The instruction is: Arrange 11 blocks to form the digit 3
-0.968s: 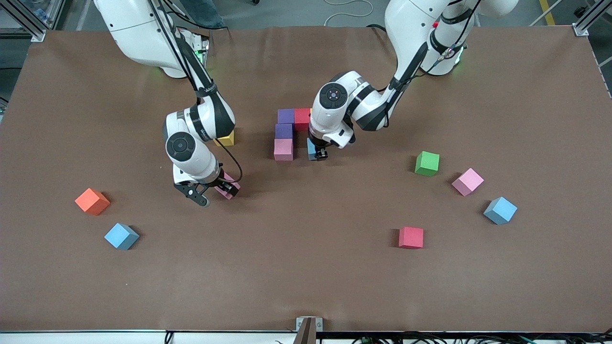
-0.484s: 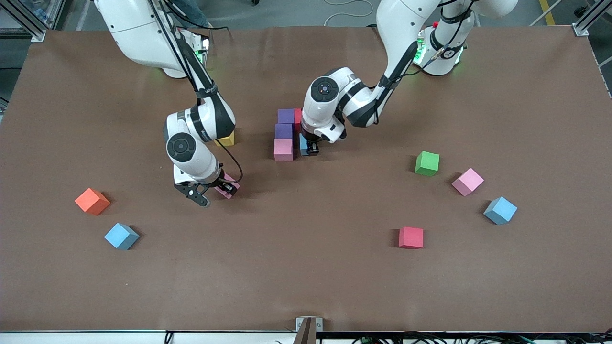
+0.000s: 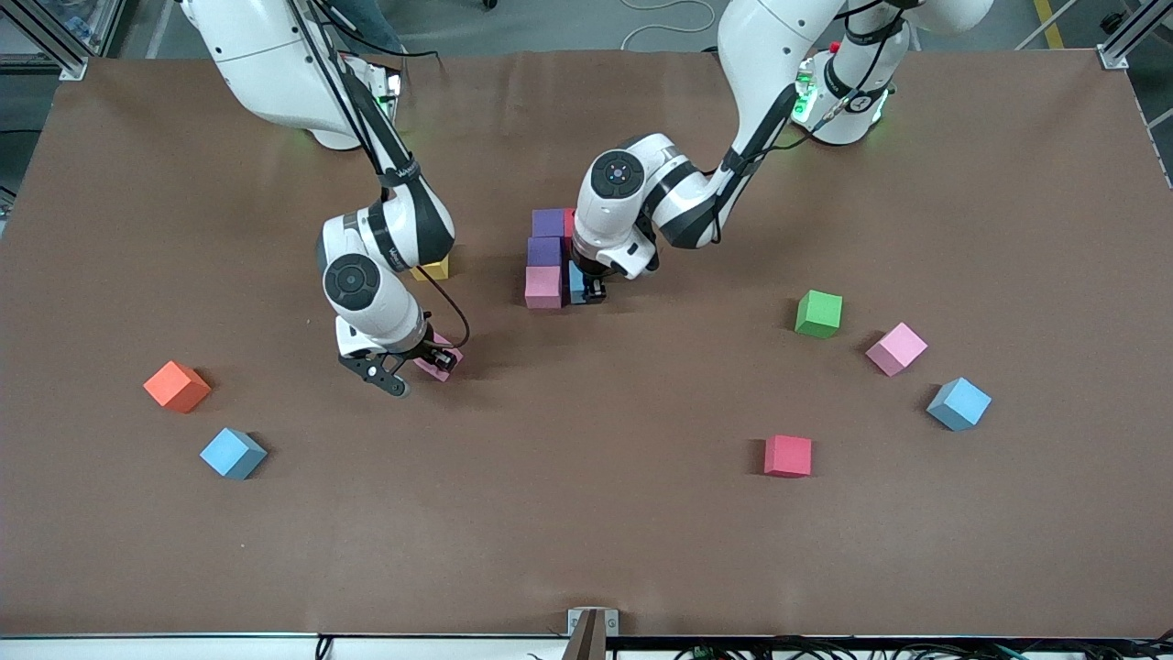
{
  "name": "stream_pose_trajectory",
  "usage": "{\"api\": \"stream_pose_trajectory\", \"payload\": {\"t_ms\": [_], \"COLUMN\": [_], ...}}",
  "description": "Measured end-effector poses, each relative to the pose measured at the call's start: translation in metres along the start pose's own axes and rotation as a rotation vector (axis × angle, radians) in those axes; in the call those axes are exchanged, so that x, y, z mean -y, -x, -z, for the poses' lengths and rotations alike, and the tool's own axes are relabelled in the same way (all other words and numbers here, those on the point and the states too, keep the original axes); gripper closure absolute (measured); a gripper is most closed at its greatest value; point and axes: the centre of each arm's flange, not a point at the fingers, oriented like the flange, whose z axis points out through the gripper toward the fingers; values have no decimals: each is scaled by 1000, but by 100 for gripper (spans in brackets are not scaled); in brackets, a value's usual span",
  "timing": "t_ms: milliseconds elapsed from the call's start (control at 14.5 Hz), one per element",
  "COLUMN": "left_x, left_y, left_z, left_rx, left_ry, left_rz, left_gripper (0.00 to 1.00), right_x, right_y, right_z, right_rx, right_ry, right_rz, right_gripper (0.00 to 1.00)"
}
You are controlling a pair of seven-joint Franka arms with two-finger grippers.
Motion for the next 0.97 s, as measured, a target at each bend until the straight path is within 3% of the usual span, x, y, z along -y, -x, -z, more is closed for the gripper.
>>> {"api": "stream_pose_trajectory", "payload": {"t_ms": [968], "left_x": [-11], "left_y": [9], "left_z": [-8], "left_rx": [10], "left_ry": [10], "left_rz": [-2], "left_gripper": [38], "right_x": [25], "right_y": [11], "right_z": [16], "right_rx": [-23], "right_ry": [-33], "right_rz": [62], "right_gripper": [44]}}
